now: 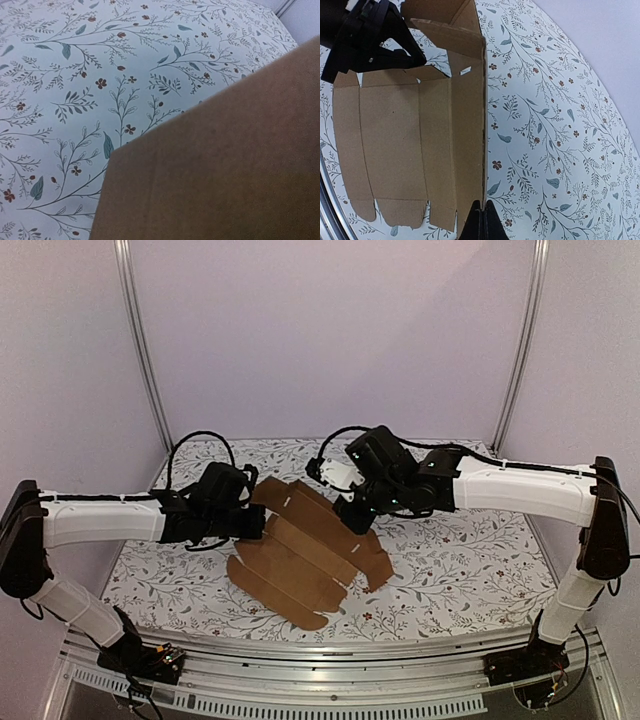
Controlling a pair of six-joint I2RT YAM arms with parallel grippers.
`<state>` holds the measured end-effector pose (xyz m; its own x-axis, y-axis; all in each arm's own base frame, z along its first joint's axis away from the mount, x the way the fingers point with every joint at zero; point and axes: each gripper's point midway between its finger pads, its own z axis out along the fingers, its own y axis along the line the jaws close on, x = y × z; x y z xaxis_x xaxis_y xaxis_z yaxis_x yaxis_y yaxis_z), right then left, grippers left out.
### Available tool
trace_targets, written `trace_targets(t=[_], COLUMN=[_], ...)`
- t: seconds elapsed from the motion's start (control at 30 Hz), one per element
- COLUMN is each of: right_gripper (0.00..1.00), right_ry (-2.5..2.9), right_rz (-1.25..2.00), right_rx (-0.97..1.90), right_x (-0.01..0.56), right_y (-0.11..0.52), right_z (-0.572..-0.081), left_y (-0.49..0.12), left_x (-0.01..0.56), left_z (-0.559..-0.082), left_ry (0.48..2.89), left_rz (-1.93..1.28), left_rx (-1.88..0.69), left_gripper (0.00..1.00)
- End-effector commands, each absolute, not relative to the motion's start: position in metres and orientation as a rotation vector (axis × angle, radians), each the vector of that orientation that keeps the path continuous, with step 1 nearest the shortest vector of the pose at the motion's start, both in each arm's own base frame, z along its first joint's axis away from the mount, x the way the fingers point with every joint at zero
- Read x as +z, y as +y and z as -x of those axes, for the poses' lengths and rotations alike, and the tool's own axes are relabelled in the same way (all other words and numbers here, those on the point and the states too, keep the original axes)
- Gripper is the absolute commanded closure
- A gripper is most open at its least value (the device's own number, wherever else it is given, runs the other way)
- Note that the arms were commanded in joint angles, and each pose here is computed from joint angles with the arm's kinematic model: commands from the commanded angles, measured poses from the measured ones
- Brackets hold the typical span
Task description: Fold the paper box
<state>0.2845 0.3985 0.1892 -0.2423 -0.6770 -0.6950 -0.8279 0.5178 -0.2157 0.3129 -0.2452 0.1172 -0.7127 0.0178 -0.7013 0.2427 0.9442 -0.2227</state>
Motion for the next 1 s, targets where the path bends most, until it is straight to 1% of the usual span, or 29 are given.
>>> trace_targets(t=[0.0,0.33,0.7,0.97], right_gripper=[1.00,1.00,1.00,1.00], right_ry=[1.959,1.962,1.983,1.988], right_rz=[1.179,1.152,1.168,1.196], right_rx=[0.284,0.284,0.279,0.225], right_x=[0.207,0.209,0.197,0.189], right_y=[0.401,0.401,0.403,0.399], right_z=[-0.284,-0.286,-0.286,-0.289], left_y=[-0.255,-0.277,-0.283,-0.281], left_x=[0.114,0.099,0.074,0.100], left_z=[-0.311,-0.310,-0.312,-0.313], left_ry=[2.346,2.379,2.428,2.385], left_rz=[-0.208,-0.210,-0.195,-0.216], left_rx=[-0.470,-0.573,-0.557,-0.556], left_gripper=[1.00,1.00,1.00,1.00])
